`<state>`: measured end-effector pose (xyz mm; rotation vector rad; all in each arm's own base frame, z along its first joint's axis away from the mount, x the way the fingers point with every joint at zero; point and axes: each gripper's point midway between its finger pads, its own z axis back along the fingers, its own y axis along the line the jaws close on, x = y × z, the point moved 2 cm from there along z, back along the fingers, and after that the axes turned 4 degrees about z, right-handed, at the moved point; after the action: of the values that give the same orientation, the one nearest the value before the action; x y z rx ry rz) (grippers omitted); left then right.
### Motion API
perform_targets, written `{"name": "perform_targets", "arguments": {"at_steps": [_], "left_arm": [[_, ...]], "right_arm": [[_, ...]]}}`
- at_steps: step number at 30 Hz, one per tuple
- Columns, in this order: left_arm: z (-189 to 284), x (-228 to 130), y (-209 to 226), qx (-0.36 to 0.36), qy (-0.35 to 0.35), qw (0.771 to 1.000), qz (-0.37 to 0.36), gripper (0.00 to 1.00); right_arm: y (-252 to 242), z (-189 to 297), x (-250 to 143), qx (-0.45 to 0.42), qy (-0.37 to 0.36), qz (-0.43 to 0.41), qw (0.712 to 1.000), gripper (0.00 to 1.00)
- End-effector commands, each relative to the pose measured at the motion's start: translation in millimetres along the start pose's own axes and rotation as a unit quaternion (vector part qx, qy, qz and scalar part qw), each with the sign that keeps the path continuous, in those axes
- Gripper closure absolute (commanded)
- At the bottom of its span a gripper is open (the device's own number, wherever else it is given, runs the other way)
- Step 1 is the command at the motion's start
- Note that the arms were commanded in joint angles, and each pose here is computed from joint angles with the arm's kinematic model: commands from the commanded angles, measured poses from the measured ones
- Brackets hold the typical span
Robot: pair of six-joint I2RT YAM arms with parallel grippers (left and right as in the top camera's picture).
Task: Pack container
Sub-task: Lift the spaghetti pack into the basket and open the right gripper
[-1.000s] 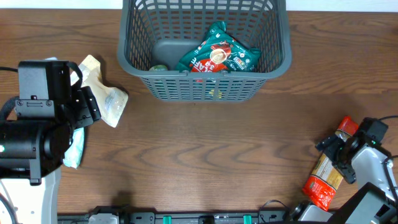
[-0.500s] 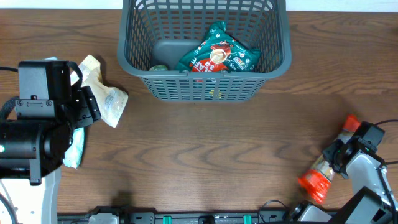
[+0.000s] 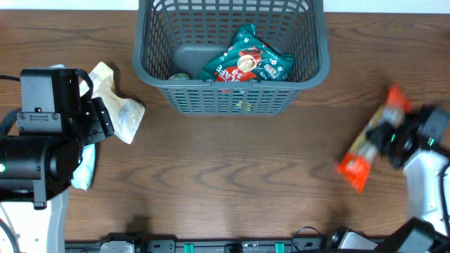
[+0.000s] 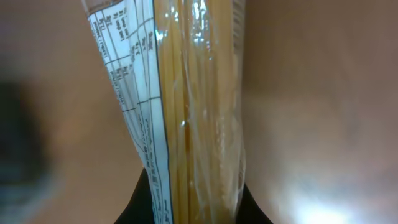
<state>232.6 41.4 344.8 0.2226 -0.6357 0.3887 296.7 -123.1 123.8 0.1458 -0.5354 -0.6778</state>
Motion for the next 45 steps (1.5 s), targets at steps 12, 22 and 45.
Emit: {"name": "perform_targets", "arguments": {"at_steps": [12, 22, 45], "left_arm": [[-2, 0, 1, 0.004, 0.003, 1.0, 0.006, 0.14], [-2, -1, 1, 0.005, 0.005, 1.0, 0.004, 0.14], [-2, -5, 3, 0.007, 0.013, 1.0, 0.002, 0.14]], "right_arm": [[302, 250, 55, 0.163, -0.349, 0.64, 0.665, 0.99], [397, 193, 7, 0.204, -0.32, 0.742, 0.553, 0.99], [412, -5, -66, 0.239, -0.056, 0.789, 0.563, 0.99]]}}
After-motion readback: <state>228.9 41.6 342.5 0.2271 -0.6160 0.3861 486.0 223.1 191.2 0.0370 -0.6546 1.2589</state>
